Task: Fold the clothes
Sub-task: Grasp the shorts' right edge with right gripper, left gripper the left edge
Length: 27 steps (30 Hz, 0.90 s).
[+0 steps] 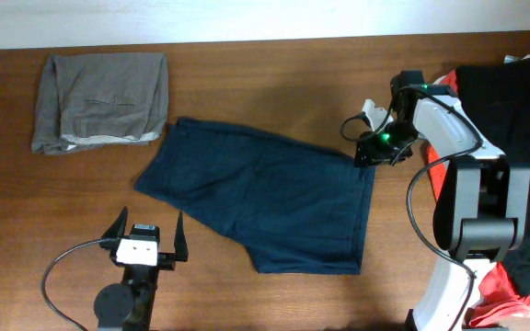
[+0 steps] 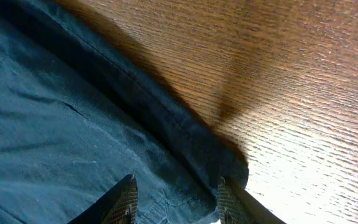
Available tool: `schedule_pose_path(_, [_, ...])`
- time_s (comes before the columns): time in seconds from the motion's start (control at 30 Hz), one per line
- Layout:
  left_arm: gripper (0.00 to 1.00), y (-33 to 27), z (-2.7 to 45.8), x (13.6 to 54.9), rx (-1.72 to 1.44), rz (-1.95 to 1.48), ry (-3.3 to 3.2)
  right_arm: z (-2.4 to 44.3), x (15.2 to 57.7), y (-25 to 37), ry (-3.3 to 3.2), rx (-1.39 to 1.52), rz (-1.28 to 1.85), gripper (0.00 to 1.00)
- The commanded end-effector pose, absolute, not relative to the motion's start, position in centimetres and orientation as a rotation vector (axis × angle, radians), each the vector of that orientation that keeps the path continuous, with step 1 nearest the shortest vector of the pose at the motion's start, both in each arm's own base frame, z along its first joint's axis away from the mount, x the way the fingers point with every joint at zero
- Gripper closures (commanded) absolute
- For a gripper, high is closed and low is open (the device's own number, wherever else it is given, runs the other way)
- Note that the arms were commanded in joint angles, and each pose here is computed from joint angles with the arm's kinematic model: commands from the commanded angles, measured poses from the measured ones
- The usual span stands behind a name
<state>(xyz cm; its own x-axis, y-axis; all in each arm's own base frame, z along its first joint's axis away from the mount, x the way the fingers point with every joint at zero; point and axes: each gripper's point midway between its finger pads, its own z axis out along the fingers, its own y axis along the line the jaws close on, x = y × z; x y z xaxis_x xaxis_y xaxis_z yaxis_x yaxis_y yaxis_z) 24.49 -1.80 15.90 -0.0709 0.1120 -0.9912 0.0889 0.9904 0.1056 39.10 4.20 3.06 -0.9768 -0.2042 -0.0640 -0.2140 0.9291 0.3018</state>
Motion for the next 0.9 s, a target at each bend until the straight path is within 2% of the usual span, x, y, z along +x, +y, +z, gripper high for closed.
schedule_pose_path(0.0, [0.0, -1.6, 15.7, 24.5, 0.14, 0.018, 1.646, 3.2, 38.9, 4.8, 3.044, -0.361, 0.507, 0.55])
schedule_pose_path(0.1, [0.0, -1.6, 15.7, 24.5, 0.141, 0.018, 1.646, 3.3, 38.5, 5.1, 3.055, -0.355, 0.525, 0.62])
schedule_pose_path(0.27, [0.0, -1.6, 15.7, 24.5, 0.141, 0.018, 1.646, 3.1, 37.2, 6.0, 3.113, -0.413, 0.476, 0.62])
schedule_pose_path(0.5, [0.0, -1.6, 15.7, 24.5, 0.141, 0.018, 1.647, 2.7, 38.0, 4.8, 3.106, -0.419, 0.357, 0.63])
schedule_pose_path(0.53, [0.0, -1.6, 15.7, 24.5, 0.141, 0.018, 1.647, 2.7, 38.0, 4.8, 3.106, -0.419, 0.357, 0.74])
schedule_pose_path(0.57, [0.0, -1.6, 15.7, 24.5, 0.141, 0.018, 1.646, 2.7, 38.0, 4.8, 3.106, -0.419, 0.357, 0.89])
schedule_pose_path(0.67, [0.0, -1.6, 15.7, 24.5, 0.141, 0.018, 1.647, 2.7, 37.9, 4.8, 3.109, -0.419, 0.358, 0.92])
schedule_pose_path(0.7, [0.0, -1.6, 15.7, 24.5, 0.141, 0.018, 1.646, 2.7, 37.9, 4.8, 3.11, -0.419, 0.358, 0.96])
schedule_pose_path(0.87, [0.0, -1.6, 15.7, 24.5, 0.141, 0.018, 1.646, 2.7, 37.8, 4.8, 3.113, -0.418, 0.359, 0.96])
